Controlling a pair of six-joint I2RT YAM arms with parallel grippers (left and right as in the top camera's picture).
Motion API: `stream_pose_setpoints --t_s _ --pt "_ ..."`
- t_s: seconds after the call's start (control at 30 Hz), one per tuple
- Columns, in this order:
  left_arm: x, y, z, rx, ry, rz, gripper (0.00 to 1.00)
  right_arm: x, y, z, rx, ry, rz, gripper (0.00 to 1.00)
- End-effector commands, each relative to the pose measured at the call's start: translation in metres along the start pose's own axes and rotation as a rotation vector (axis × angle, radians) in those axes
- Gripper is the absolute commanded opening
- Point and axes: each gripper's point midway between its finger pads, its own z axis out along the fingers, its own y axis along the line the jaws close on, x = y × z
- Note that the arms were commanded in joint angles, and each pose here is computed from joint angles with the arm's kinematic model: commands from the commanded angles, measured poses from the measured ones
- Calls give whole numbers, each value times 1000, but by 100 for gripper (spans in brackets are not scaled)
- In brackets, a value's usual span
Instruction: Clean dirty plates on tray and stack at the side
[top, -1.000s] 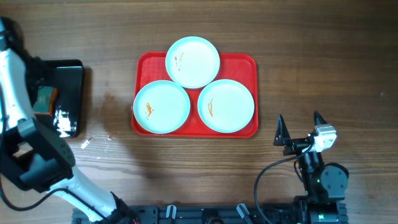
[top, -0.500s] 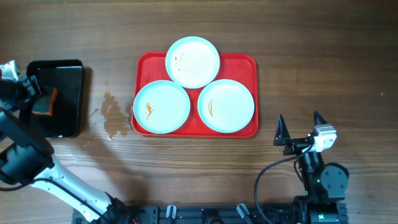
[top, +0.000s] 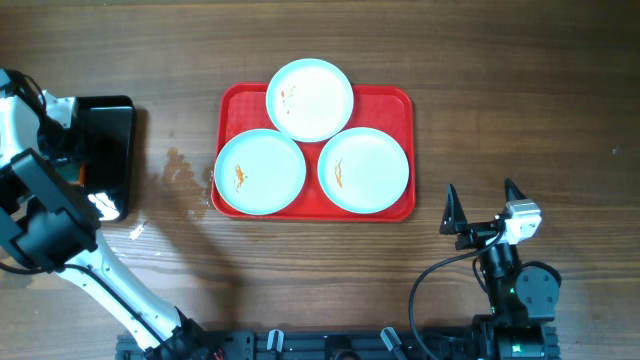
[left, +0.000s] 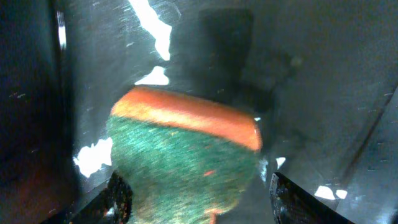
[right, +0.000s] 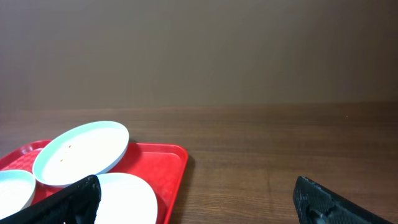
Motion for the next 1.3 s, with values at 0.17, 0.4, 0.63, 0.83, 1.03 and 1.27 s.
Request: stream_pose_setpoints --t_s 0.17,0.4,0.63,0.83,1.03,1.27 --pt "17 1 7 79 31 -28 64 -2 -4 0 19 -11 -19 100" --pt "19 -17 5 149 44 -55 38 -2 -4 0 19 -11 -19 100" --pt "12 -13 6 133 21 -181 8 -2 -4 0 19 -11 -19 100" --pt "-18 -42 -42 305 -130 -293 4 -2 -4 0 19 -11 -19 100" --pt "-25 -43 -130 307 -293 -319 4 -2 -4 0 19 -11 -19 100" --pt "-4 -49 -139 309 -224 -353 4 -2 -4 0 19 -11 -19 100"
